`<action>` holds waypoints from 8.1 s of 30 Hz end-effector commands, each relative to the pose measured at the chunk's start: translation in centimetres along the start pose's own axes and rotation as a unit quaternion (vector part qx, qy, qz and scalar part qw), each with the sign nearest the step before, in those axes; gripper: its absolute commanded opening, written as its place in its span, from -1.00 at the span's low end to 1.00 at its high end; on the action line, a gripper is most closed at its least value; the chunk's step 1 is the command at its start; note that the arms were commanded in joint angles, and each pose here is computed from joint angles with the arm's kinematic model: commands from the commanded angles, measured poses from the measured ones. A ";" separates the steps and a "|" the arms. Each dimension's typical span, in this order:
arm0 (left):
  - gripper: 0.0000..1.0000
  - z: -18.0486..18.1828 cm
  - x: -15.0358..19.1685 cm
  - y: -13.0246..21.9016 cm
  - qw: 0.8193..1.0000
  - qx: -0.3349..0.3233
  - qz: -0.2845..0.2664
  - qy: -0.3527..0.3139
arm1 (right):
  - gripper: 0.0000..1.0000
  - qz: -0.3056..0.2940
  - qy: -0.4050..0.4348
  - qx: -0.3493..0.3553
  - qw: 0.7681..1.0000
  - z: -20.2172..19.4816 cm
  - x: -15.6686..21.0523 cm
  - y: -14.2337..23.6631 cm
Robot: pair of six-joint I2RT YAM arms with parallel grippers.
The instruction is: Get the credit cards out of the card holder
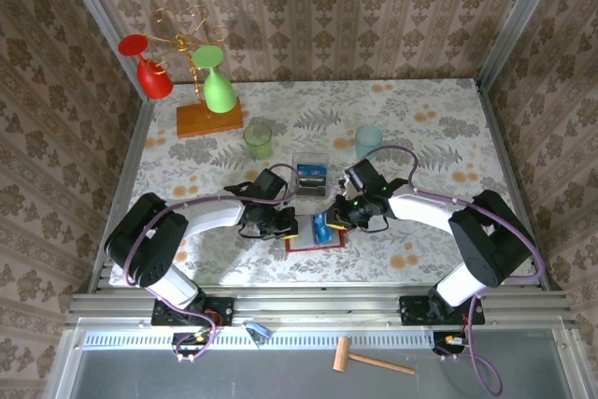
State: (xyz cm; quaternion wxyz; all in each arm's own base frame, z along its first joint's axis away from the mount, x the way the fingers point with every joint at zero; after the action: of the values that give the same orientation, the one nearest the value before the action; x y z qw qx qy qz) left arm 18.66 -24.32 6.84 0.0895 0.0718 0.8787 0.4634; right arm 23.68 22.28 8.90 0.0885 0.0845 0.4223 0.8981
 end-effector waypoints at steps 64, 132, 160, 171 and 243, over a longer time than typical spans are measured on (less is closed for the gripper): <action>-0.63 0.7 0.1 2.9 0.998 -0.004 -0.060 -0.010 | -1.00 0.123 0.528 0.203 0.815 2.3 1.2 6.8; -0.62 5.2 0.4 7.6 0.989 -0.008 -0.131 0.064 | -1.00 0.176 0.647 0.208 0.712 10.9 -14.4 -0.2; -0.62 4.1 -1.6 6.5 0.990 0.028 -0.127 0.045 | -0.48 0.070 0.601 0.240 0.759 12.8 -12.9 2.6; -0.63 3.1 -2.5 5.0 0.992 0.042 -0.110 0.033 | -0.47 0.019 0.528 0.194 0.827 12.8 -8.6 1.4; -0.86 3.0 1.7 0.7 0.998 0.028 -0.037 0.036 | -0.37 0.019 0.027 0.092 0.995 4.1 2.5 -5.9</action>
State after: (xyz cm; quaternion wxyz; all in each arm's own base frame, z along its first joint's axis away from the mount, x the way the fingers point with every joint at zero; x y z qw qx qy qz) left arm 18.22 -21.42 6.06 0.0823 0.0209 0.9002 0.4271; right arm 23.21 30.68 7.62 0.0419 0.0658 0.4795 0.8741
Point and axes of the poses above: each hand's point on the last joint's axis, 136 mm out from that joint toward the fingers, its own y axis back along the fingers, its own z axis along the line the jaws close on, x = y × z, the point moved 5 cm from there along y, back along the fingers, and after that the axes turned 10 degrees about -y, right-handed, at the moved point
